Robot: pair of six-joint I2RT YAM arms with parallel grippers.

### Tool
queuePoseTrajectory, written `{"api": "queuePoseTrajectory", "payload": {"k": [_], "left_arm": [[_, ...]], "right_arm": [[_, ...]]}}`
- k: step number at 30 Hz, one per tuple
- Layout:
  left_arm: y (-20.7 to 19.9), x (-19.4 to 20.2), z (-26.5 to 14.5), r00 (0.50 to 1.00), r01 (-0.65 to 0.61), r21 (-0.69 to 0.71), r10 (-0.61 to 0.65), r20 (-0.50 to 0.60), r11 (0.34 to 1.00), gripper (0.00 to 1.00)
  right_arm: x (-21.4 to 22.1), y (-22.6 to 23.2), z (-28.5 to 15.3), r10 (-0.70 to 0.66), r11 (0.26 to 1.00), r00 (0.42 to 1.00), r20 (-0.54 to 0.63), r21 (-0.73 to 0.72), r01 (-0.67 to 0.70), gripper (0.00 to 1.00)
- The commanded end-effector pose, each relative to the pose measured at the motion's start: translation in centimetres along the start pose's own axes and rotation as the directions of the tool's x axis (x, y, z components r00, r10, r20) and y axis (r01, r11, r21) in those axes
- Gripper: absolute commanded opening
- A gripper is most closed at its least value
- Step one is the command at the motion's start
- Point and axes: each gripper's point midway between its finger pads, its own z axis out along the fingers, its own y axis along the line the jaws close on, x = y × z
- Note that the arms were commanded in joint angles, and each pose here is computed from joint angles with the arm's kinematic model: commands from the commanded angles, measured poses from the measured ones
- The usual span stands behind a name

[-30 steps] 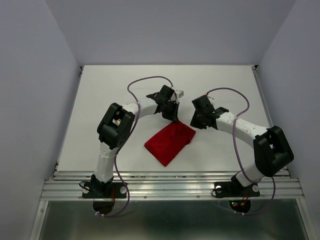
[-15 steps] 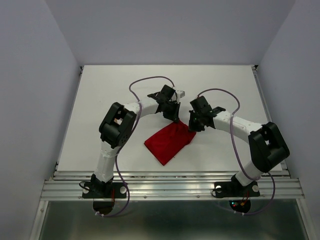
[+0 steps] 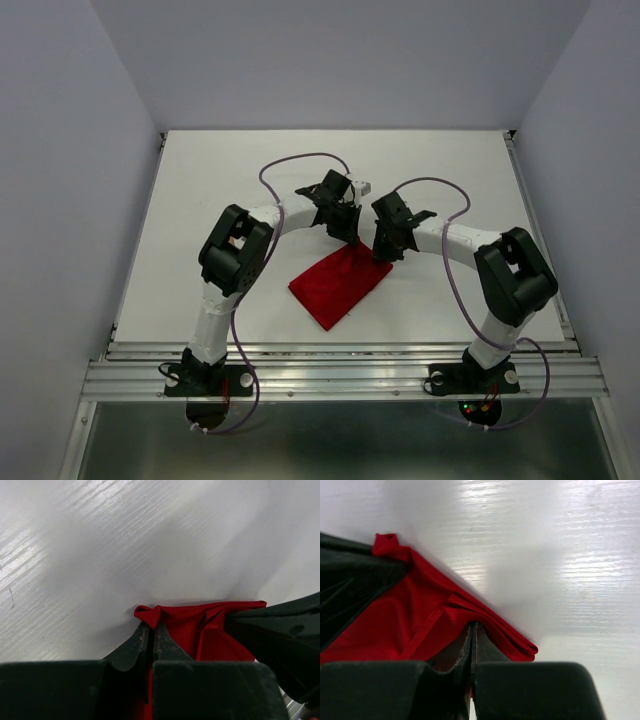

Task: Fold the napkin into a case and place the utensils inside
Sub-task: Fold the 2/3-rectangle-folded napkin at the center of the board.

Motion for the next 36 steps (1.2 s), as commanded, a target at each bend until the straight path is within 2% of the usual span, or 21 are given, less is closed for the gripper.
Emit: {"api": "queuePoseTrajectory", "payload": {"k": [1, 14, 29, 36], "left_arm": [[-1.9, -1.8, -1.2, 0.998, -0.052, 0.032, 0.051, 0.038, 0.998, 0.0], [-2.7, -2.7, -2.5, 0.998, -0.033, 0.04, 0.031, 0.064, 0.999, 0.0], [-5.4, -3.5, -4.7, 0.992, 0.071, 0.129, -0.084, 0.096, 0.989, 0.0], [-5.7, -3.2, -4.9, 0.992, 0.081, 0.142, -0.094, 0.085, 0.987, 0.0]], "right_arm": [[-2.3, 0.2, 0.6, 0.074, 0.996, 0.993, 0.091, 0.04, -0.078, 0.01], [-1.1, -0.9, 1.9, 0.113, 0.989, 0.991, 0.069, 0.088, -0.119, 0.01], [-0.1, -1.3, 2.2, 0.153, 0.983, 0.987, 0.05, 0.097, -0.158, 0.01], [-0.1, -1.3, 1.9, 0.16, 0.982, 0.986, 0.052, 0.093, -0.164, 0.01]]}}
